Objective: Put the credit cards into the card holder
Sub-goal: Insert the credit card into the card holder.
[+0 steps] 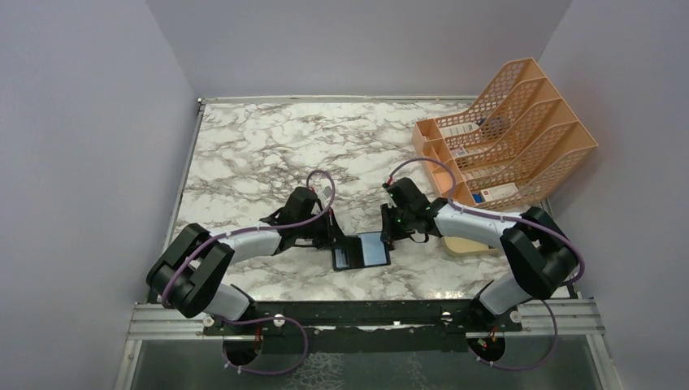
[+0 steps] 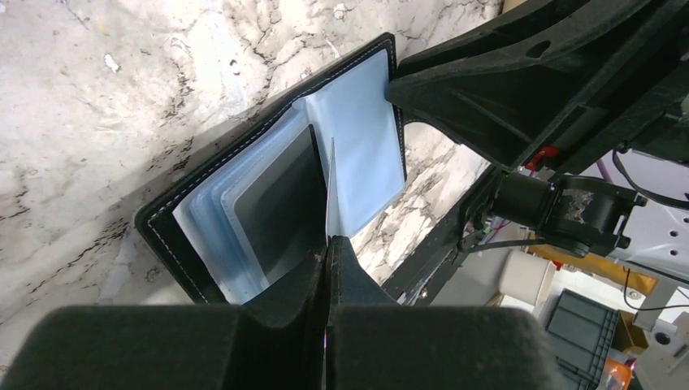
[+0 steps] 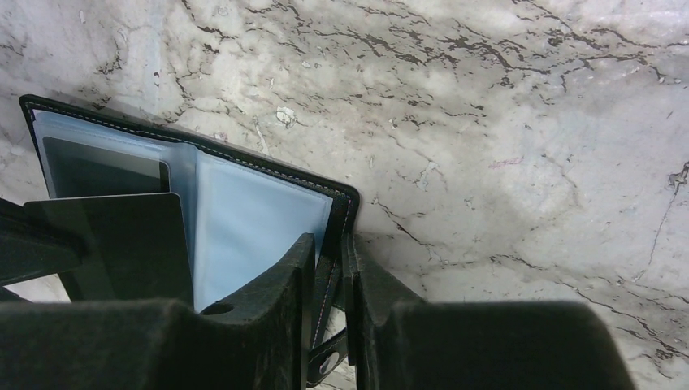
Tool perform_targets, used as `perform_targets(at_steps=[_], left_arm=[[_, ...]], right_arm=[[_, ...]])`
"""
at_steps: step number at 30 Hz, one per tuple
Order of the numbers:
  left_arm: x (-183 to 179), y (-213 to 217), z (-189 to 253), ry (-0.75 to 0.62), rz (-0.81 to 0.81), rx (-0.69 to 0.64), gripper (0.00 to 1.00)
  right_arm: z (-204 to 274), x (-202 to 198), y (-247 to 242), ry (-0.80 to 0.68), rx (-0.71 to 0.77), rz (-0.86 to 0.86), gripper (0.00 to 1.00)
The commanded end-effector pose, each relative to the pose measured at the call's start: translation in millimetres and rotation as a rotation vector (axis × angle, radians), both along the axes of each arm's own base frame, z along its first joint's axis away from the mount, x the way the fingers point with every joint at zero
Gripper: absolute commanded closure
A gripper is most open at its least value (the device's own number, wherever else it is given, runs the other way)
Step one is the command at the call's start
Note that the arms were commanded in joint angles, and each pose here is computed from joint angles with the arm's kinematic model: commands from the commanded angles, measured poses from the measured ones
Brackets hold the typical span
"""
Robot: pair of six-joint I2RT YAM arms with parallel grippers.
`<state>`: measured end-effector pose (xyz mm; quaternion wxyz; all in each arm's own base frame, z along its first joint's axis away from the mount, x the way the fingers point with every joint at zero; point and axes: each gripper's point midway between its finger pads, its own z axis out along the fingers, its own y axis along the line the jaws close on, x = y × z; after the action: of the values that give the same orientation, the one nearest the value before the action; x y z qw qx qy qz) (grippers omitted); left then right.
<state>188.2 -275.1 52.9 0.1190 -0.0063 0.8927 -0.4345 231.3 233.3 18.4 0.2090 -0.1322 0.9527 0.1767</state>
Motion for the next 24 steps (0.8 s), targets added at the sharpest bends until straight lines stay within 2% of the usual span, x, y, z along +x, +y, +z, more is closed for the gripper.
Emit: perform_targets(at_steps=[1,9,24], left_arm=[[5.0,-7.5,21.2,-0.018,-0.012,-0.045,1.0],[11.2,-15.0,38.0,-0.047,-0.029,-0.083,1.0],[3.6,-9.6,-0.4,0.036,-0.092,0.022,1.0]], right_arm=[[-6.9,-4.1,-13.9,-0.016,-0.063,-0.004,0.81],[-5.5,-3.5,-14.0,-0.021,-0.063,-0.002,0.82],[-2.6,-1.3,-14.2,-0.035,-0.066,0.005,0.82]])
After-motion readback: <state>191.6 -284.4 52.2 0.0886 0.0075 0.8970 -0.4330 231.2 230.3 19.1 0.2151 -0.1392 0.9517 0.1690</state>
